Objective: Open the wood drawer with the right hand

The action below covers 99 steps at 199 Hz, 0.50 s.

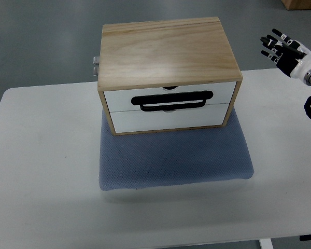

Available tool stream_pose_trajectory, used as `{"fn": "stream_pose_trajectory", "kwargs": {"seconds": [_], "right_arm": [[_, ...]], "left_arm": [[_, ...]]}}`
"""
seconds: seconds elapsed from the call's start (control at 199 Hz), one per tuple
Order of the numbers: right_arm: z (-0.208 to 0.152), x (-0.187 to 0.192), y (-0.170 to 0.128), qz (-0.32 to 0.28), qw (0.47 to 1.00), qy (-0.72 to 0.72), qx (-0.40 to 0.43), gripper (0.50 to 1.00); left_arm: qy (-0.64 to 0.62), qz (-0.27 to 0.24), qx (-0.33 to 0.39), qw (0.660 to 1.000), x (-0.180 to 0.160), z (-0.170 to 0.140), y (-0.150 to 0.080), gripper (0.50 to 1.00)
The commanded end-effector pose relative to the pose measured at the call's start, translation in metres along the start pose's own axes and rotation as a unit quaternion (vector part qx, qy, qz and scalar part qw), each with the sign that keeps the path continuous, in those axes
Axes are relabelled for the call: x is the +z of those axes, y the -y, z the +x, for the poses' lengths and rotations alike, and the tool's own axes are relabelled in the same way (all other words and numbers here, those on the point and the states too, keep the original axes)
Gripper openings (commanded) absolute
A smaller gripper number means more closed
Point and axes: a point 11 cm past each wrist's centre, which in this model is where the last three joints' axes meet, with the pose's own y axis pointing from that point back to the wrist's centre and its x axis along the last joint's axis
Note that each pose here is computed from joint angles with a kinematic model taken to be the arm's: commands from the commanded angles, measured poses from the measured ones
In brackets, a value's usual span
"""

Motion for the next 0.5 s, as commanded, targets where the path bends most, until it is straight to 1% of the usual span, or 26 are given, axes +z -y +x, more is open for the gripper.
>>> {"fn": "stream_pose_trajectory", "kwargs": {"seconds": [0.0,0.332,0.493], "right_arm": [[0.0,0.0,0.0,-0.001,1.0,-0.001,-0.001,0.946],[-0.003,-0.001,0.0,-0.003,1.0,-0.006,-0.015,0.946],[0.0,-0.015,-0.002,0.005,1.0,-0.015,-0.019,0.946]], "left_arm": [[0.0,0.0,0.0,1.0,0.0,0.0,0.0,1.0],[0.0,0.0,0.0,1.0,0.0,0.0,0.0,1.0],[0.001,0.0,0.0,1.0,0.0,0.0,0.0,1.0]]}}
